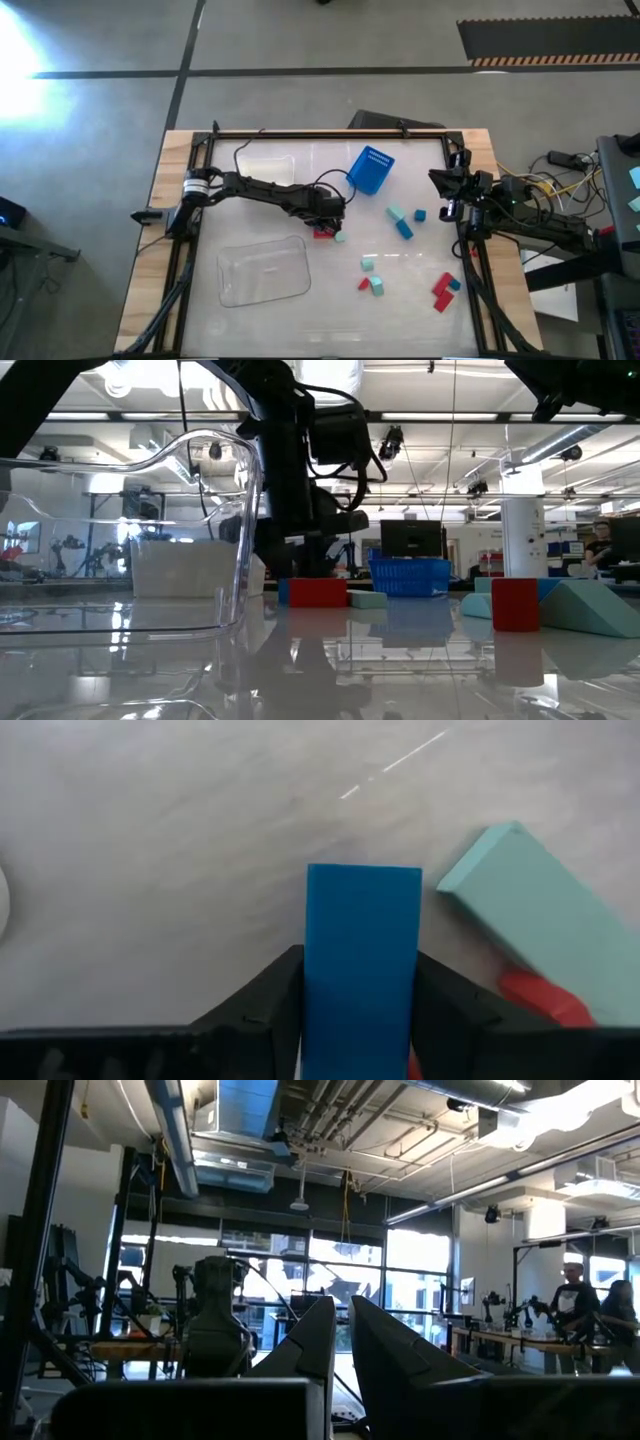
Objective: Sort & place blocks by color
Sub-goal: Put the blue block into the transparent bin
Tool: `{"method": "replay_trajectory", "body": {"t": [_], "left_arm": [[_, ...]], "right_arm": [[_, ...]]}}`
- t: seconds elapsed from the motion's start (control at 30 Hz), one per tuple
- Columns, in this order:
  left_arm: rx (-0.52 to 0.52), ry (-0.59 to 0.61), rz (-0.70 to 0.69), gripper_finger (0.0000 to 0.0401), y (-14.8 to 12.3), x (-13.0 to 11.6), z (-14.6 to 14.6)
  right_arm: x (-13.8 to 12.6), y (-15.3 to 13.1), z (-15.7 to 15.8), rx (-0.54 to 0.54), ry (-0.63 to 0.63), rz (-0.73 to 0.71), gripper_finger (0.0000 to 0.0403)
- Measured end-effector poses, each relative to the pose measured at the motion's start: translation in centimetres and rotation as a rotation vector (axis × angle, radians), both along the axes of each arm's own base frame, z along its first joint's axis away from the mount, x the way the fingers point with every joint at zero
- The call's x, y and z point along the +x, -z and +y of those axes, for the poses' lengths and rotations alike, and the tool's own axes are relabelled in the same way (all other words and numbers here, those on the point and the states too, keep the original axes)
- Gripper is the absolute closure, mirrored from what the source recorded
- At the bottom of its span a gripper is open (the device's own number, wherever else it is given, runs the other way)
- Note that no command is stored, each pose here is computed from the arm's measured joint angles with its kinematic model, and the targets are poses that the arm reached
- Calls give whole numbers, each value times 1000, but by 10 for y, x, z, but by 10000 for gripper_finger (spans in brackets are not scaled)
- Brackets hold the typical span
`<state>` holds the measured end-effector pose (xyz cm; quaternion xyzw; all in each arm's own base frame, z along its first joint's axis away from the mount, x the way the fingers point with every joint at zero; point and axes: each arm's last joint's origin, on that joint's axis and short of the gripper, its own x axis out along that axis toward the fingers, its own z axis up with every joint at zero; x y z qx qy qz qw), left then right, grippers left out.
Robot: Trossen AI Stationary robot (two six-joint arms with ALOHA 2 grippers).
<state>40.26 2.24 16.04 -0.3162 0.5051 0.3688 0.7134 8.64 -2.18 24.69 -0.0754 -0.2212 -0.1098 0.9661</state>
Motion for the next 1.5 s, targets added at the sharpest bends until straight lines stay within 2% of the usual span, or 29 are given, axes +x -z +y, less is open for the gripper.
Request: {"method": "replay_trajectory", "body": {"t": [0.2, 0.33, 0.63, 0.87, 1.03, 1.13, 1.23, 1.5], "left_arm": [[33, 75, 15, 283, -4, 0, 0], [88, 144, -11, 283, -21, -1, 1], [213, 313, -142, 283, -89, -20, -7], [289, 609, -259, 283, -145, -49, -49], [271, 731, -349, 283, -176, -79, -86], [233, 729, -411, 283, -186, -91, -105], [165, 694, -441, 283, -187, -97, -124], [16, 667, -367, 276, -172, -120, -166]], "right_arm": [[0, 0, 0, 0, 0, 0, 376], [0, 0, 0, 0, 0, 1, 376], [0, 0, 0, 3, 7, -1, 376], [1, 1, -1, 9, 7, 17, 376], [2, 3, -1, 14, 7, 37, 376], [4, 4, -1, 32, 0, 43, 376], [5, 4, -2, 49, -7, 49, 376], [6, 5, -2, 67, -15, 49, 376]]}}
